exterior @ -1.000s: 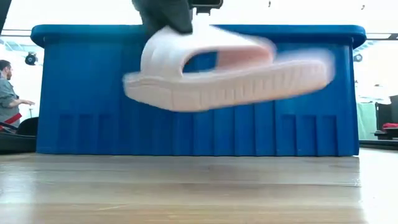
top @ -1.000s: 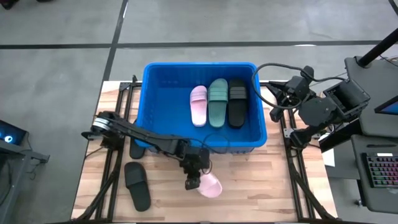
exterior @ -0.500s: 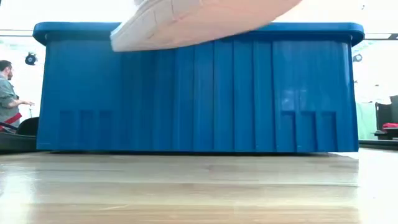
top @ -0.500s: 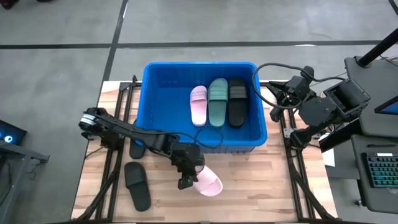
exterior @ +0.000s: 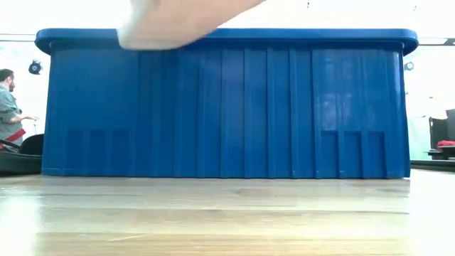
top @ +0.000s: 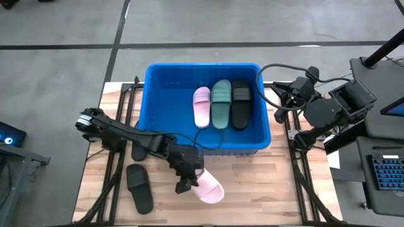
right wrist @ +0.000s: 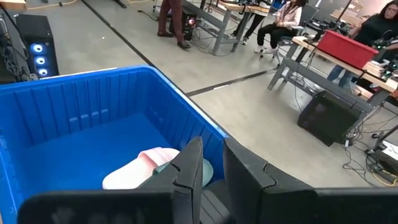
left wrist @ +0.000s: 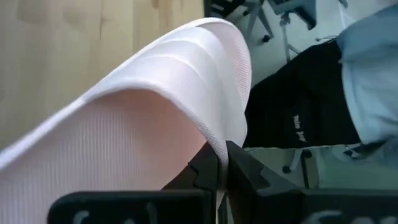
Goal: Pick and place slides into bin
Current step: Put the pink slide into the blue bin
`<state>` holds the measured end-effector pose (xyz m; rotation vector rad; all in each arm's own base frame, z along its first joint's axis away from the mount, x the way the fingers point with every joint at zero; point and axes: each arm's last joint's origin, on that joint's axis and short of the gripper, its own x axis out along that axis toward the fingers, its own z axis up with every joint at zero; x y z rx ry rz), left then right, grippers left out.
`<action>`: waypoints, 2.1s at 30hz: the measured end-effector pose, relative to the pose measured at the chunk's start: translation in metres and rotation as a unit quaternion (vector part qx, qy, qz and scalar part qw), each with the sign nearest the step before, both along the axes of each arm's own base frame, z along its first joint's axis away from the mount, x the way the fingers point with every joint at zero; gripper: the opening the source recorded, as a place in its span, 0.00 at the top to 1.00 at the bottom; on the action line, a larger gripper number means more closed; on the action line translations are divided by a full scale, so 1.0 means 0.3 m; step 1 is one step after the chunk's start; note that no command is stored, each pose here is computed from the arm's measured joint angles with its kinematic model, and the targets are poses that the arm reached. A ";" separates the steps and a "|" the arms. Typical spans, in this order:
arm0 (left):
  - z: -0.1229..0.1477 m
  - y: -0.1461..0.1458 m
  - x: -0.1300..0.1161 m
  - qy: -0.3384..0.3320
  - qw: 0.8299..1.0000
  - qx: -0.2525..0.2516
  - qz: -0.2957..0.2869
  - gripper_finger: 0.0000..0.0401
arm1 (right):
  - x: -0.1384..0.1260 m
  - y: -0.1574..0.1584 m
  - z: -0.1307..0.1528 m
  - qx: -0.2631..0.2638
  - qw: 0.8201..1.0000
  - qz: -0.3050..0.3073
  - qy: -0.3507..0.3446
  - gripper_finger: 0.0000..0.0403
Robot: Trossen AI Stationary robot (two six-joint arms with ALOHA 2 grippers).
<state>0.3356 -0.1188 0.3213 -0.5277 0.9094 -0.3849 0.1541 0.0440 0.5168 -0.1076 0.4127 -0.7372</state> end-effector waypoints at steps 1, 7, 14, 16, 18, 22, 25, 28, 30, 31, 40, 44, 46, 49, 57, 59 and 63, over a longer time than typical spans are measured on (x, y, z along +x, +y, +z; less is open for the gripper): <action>0.008 0.001 -0.004 -0.004 1.000 -0.001 0.000 1.00 | 0.000 0.000 0.000 0.000 1.000 0.000 0.000 0.87; 0.054 0.012 0.017 -0.094 0.995 0.020 0.017 1.00 | 0.000 0.000 0.000 0.000 1.000 0.000 0.000 0.87; 0.115 0.063 0.064 -0.219 0.973 0.050 0.055 1.00 | 0.001 0.000 0.001 0.002 1.000 -0.001 -0.003 0.87; 0.120 0.080 0.067 -0.227 0.968 0.073 0.074 1.00 | 0.001 0.000 0.001 0.002 1.000 -0.001 -0.003 0.87; 0.134 0.102 0.071 -0.237 0.961 0.095 0.106 1.00 | 0.001 0.001 0.001 0.003 1.000 0.000 -0.004 0.87; 0.178 0.149 0.086 -0.299 0.933 0.134 0.152 1.00 | 0.005 0.006 -0.002 0.036 0.999 0.023 -0.002 0.87; 0.223 0.176 0.096 -0.368 0.900 0.156 0.175 1.00 | 0.009 0.011 -0.005 0.052 0.998 0.040 0.005 0.87; 0.268 0.208 0.095 -0.412 0.866 0.188 0.210 1.00 | 0.011 0.015 -0.008 0.066 0.996 0.056 0.013 0.87; 0.293 0.235 0.092 -0.428 0.846 0.212 0.239 1.00 | 0.013 0.016 -0.011 0.069 0.996 0.059 0.016 0.86; 0.300 0.248 0.090 -0.429 0.838 0.224 0.254 1.00 | 0.014 0.017 -0.011 0.070 0.996 0.059 0.016 0.86; 0.317 0.358 0.079 -0.391 0.774 0.323 0.379 1.00 | 0.040 0.029 0.017 0.063 0.995 0.080 -0.021 0.61; 0.331 0.381 0.079 -0.406 0.756 0.336 0.389 1.00 | 0.085 0.055 0.047 0.047 0.988 0.140 -0.039 0.50; 0.338 0.383 0.079 -0.414 0.746 0.352 0.385 1.00 | 0.116 0.072 0.056 0.046 0.980 0.189 -0.042 0.48; 0.343 0.384 0.079 -0.419 0.734 0.380 0.377 1.00 | 0.153 0.067 0.066 0.047 0.977 0.202 -0.058 0.48; 0.376 0.383 0.072 -0.452 0.707 0.392 0.377 1.00 | 0.194 -0.011 0.054 0.050 0.981 0.182 -0.040 0.49; 0.383 0.383 0.070 -0.461 0.701 0.390 0.381 1.00 | 0.214 -0.027 0.052 0.059 0.979 0.189 -0.043 0.49; 0.387 0.382 0.069 -0.470 0.698 0.386 0.378 1.00 | 0.245 -0.055 0.039 0.059 0.983 0.169 -0.034 0.49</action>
